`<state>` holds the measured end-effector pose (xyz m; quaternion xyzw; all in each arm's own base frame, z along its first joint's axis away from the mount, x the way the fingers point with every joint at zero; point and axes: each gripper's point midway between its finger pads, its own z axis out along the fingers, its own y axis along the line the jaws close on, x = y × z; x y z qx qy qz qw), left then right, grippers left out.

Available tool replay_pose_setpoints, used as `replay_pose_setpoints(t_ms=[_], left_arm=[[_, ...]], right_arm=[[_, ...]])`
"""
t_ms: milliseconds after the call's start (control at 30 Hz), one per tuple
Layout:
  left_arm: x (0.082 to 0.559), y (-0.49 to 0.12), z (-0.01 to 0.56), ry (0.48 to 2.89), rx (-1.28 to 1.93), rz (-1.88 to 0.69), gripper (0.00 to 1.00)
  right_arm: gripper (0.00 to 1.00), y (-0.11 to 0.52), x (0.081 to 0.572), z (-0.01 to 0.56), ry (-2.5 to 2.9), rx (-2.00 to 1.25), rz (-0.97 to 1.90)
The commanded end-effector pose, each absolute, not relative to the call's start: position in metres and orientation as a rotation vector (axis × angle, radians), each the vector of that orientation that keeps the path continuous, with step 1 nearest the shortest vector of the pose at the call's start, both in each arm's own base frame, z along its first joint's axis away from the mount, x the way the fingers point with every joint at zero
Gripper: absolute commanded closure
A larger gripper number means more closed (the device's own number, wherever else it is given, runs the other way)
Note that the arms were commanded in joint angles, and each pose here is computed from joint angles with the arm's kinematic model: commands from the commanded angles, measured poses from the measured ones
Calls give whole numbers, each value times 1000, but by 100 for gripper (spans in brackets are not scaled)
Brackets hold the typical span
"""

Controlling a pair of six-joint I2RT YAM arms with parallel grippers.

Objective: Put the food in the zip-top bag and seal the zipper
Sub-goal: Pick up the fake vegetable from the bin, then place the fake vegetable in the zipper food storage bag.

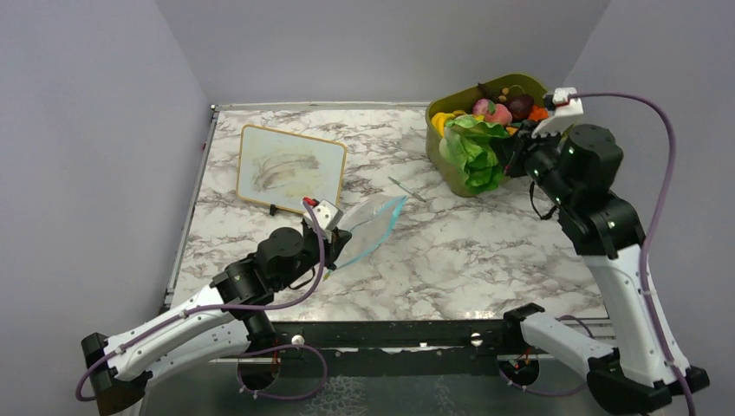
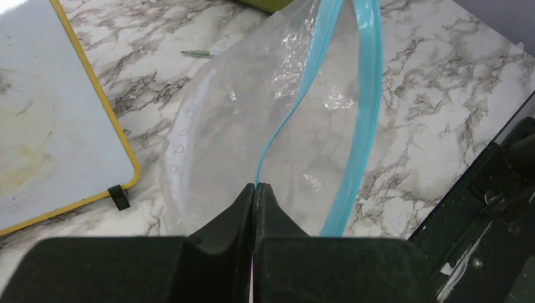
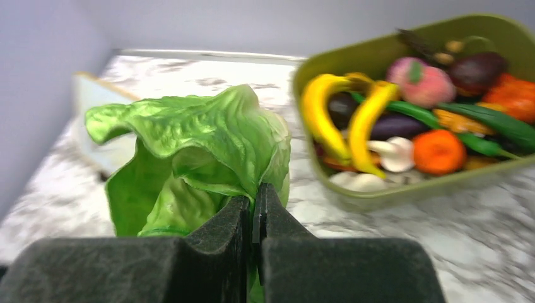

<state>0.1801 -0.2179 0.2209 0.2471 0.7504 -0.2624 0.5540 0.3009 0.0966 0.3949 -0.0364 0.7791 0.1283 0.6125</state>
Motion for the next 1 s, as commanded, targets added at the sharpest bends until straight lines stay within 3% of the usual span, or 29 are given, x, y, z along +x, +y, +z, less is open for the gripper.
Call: replay_pose_setpoints(t_ms=[0, 600, 967], left_arm=[[182, -224, 225, 1785, 528, -662, 100], [187, -241, 247, 1770, 434, -760, 100], [180, -248, 259, 1730, 368, -890, 100]], right_arm=[[99, 152, 254, 416, 1683, -295, 682], [99, 197, 155, 390, 1626, -578, 1183], [99, 214, 154, 334, 1718, -514, 1419]])
